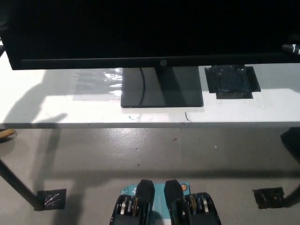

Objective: The monitor is placed at the center of the table and the robot uses both its hand to grab the left and right sides of the monitor to tilt the angle of the monitor downwards

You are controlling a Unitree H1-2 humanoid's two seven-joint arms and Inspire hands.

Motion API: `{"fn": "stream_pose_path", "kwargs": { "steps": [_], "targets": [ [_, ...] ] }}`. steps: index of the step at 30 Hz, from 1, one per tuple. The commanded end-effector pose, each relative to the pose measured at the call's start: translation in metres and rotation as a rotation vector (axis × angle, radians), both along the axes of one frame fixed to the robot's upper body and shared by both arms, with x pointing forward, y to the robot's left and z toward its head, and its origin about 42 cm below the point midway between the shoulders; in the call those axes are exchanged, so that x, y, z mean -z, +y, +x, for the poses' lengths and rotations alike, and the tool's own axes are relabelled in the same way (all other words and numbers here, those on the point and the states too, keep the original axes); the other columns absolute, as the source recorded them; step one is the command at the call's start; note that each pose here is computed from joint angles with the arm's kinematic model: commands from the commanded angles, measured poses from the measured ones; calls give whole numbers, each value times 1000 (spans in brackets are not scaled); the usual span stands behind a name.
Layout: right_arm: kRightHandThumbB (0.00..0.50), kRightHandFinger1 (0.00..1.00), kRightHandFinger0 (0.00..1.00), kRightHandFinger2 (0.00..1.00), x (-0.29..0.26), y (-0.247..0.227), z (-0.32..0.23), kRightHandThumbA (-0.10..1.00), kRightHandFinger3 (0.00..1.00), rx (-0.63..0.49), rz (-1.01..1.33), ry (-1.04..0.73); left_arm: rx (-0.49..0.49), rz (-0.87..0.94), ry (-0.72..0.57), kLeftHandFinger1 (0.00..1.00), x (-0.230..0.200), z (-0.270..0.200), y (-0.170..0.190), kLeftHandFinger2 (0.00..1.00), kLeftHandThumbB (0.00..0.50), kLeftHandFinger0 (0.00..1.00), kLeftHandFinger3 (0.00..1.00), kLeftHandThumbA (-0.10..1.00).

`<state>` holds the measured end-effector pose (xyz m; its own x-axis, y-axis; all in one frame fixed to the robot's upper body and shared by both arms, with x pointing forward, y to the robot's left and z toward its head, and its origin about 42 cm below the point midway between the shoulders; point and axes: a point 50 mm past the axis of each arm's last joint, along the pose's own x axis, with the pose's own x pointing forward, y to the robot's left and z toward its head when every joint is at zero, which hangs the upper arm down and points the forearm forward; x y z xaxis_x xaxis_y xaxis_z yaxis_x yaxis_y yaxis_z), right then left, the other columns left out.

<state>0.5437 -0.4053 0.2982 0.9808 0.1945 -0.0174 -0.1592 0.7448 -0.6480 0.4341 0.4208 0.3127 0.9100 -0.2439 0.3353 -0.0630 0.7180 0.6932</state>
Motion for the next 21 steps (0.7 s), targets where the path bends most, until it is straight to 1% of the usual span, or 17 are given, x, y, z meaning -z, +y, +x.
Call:
{"fn": "stream_pose_path", "kwargs": {
  "steps": [1, 3, 4, 5, 7, 9, 10, 12, 14, 15, 18, 19, 21],
  "targets": [
    [487, 1000, 1000, 1000, -35, 31, 18, 718, 1000, 54, -234, -244, -4, 93, 43, 1000, -24, 30, -3, 1000, 478, 1000, 1000, 1000],
    [490, 1000, 1000, 1000, -35, 33, 19, 730, 1000, 59, -254, -263, -20, 102, 60, 1000, -24, 40, -1, 1000, 469, 1000, 1000, 1000],
    [500, 1000, 1000, 1000, -34, 34, 19, 734, 1000, 68, -270, -275, -26, 110, 67, 1000, -23, 43, -1, 1000, 468, 1000, 1000, 1000],
    [500, 1000, 1000, 1000, -31, 35, 19, 765, 1000, 72, -286, -278, -29, 109, 74, 1000, -22, 45, 0, 1000, 466, 1000, 1000, 1000],
    [500, 1000, 1000, 1000, -31, 37, 20, 798, 1000, 83, -343, -287, -46, 110, 97, 1000, -21, 56, 2, 1000, 432, 1000, 1000, 1000],
    [500, 1000, 1000, 1000, -32, 40, 22, 815, 1000, 88, -373, -303, -51, 112, 109, 1000, -20, 65, 3, 1000, 386, 1000, 1000, 960],
    [500, 1000, 1000, 1000, -34, 41, 22, 826, 1000, 90, -385, -305, -52, 116, 109, 1000, -19, 67, 3, 1000, 381, 1000, 1000, 940],
    [500, 1000, 1000, 1000, -35, 42, 23, 828, 1000, 98, -409, -307, -66, 148, 113, 1000, -19, 73, 3, 1000, 386, 1000, 1000, 960],
    [500, 1000, 1000, 1000, -37, 43, 24, 807, 1000, 107, -426, -319, -69, 151, 112, 1000, -20, 81, 1, 1000, 388, 1000, 1000, 960],
    [493, 1000, 1000, 1000, -39, 46, 25, 790, 1000, 108, -445, -333, -67, 149, 112, 1000, -21, 84, -1, 1000, 414, 1000, 1000, 968],
    [500, 1000, 1000, 1000, -42, 51, 27, 807, 1000, 108, -474, -347, -71, 170, 101, 1000, -20, 88, -4, 1000, 420, 1000, 1000, 985],
    [500, 1000, 1000, 1000, -42, 52, 28, 821, 1000, 109, -480, -353, -77, 180, 109, 1000, -20, 89, -6, 1000, 434, 1000, 1000, 1000],
    [500, 1000, 1000, 1000, -47, 55, 30, 821, 1000, 110, -500, -358, -62, 181, 112, 1000, -21, 94, -11, 1000, 437, 1000, 1000, 997]
  ]
}}
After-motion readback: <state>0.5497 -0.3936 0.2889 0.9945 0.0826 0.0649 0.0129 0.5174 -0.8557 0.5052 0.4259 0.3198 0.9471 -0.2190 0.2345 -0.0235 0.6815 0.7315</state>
